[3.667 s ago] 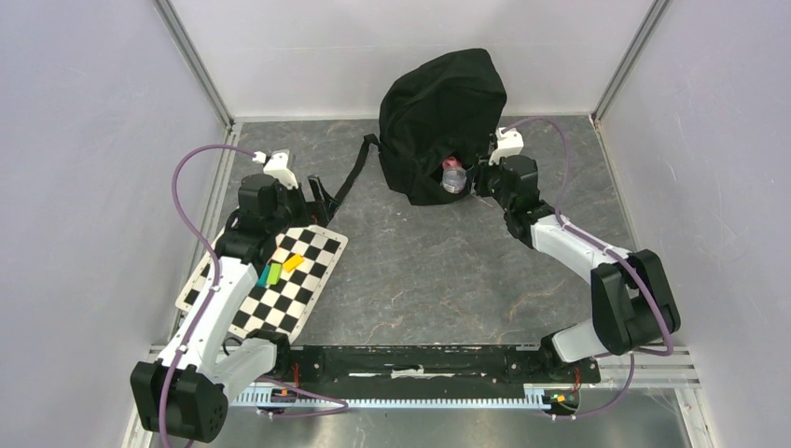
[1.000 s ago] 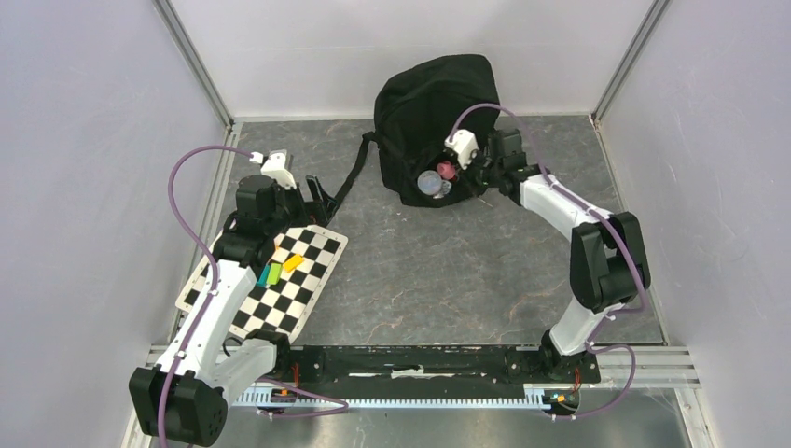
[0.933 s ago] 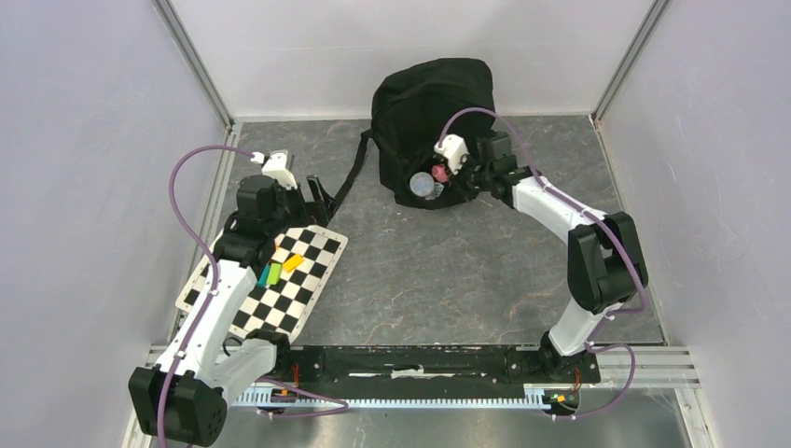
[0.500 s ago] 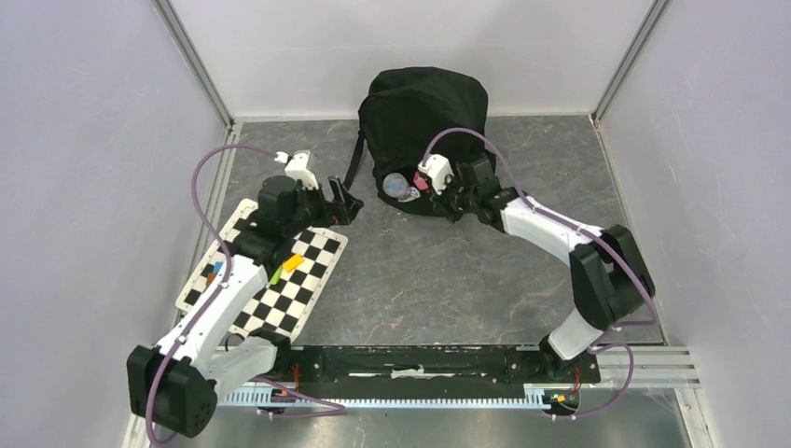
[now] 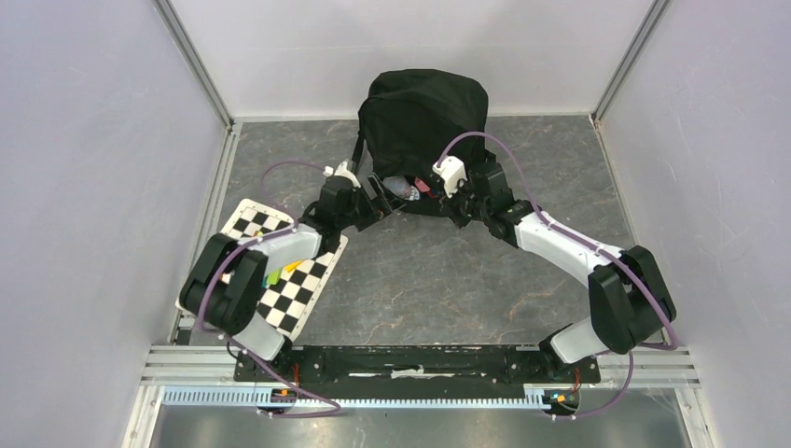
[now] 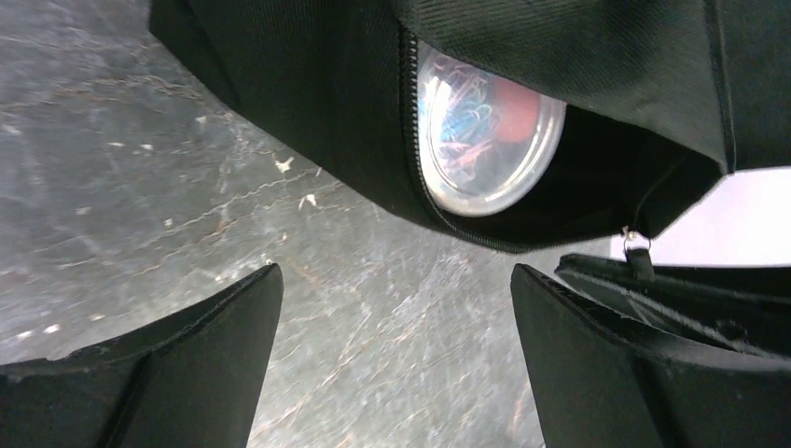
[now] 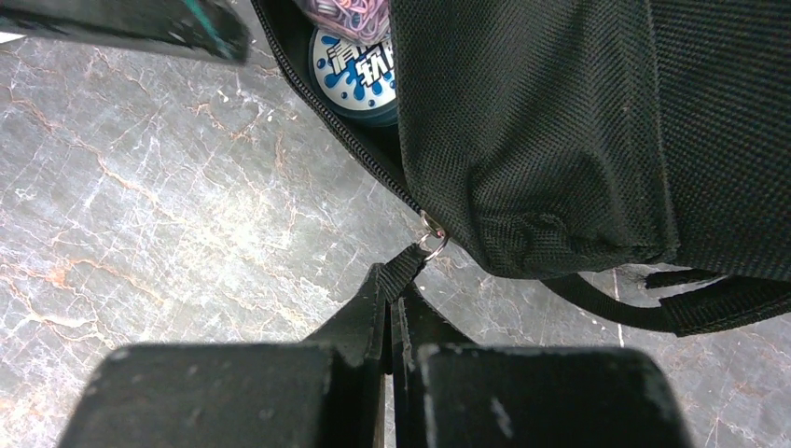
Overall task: Pack the student bag
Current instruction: Adjust the stationery in the student bag.
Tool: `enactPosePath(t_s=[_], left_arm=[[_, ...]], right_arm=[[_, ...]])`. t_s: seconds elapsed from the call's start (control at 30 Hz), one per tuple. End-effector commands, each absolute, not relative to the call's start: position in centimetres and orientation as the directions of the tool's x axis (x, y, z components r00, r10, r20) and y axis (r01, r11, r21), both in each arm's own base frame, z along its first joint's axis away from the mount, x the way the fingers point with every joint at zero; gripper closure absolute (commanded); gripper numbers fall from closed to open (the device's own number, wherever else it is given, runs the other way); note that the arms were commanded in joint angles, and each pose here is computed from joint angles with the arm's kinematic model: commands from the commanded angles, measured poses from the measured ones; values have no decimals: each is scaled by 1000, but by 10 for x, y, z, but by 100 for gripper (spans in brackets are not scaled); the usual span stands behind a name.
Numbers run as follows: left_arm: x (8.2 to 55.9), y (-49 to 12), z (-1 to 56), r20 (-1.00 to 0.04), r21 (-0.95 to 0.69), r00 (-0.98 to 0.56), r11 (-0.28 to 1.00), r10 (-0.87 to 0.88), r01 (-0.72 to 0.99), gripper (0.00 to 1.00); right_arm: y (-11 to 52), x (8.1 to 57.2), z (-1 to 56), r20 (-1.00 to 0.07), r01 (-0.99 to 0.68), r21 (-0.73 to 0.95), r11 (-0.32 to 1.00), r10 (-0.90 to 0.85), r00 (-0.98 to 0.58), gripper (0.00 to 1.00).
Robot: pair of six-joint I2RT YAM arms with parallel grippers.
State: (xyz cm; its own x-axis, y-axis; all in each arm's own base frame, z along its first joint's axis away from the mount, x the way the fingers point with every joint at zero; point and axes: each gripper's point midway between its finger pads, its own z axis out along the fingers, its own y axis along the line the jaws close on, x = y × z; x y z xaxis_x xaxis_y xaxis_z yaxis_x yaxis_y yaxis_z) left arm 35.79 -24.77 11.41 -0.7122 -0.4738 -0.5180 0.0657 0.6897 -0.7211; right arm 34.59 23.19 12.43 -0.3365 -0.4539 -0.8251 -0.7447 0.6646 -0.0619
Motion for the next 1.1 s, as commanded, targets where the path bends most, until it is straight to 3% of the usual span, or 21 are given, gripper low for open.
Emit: enactPosePath(t_s=[0.0, 0.47, 0.5, 0.63, 0.73, 0.9, 0.97, 1.07], left_arm=[[390, -277, 153, -462, -840, -619, 536, -635, 78, 3], [403, -283, 147, -418, -876, -491, 483, -764, -5, 5], [404, -285, 143, -418, -871, -503, 491, -756, -14, 9], [398, -295, 137, -420, -864, -530, 503, -737, -15, 61], [401, -302, 175, -471, -859, -502, 507, -726, 72, 98], [396, -308, 294, -691, -723, -339, 614, -639, 316, 98], [389, -307, 301, -718, -696, -316, 639, -620, 327, 98], [389, -304, 256, -679, -730, -364, 641, -638, 238, 98]], right_arm=[[244, 338, 145, -863, -768, -40, 639, -409, -295, 100], [244, 325, 129, -847, -795, -22, 606, -433, -307, 100], [244, 325, 129, -846, -795, -23, 606, -436, -307, 100], [245, 323, 129, -849, -795, -16, 606, -429, -310, 100], [246, 326, 139, -858, -781, -1, 624, -402, -319, 100], [247, 333, 175, -896, -749, 1, 663, -332, -295, 100], [246, 333, 177, -899, -741, 4, 672, -322, -297, 100], [242, 333, 163, -882, -721, 16, 693, -329, -336, 100]])
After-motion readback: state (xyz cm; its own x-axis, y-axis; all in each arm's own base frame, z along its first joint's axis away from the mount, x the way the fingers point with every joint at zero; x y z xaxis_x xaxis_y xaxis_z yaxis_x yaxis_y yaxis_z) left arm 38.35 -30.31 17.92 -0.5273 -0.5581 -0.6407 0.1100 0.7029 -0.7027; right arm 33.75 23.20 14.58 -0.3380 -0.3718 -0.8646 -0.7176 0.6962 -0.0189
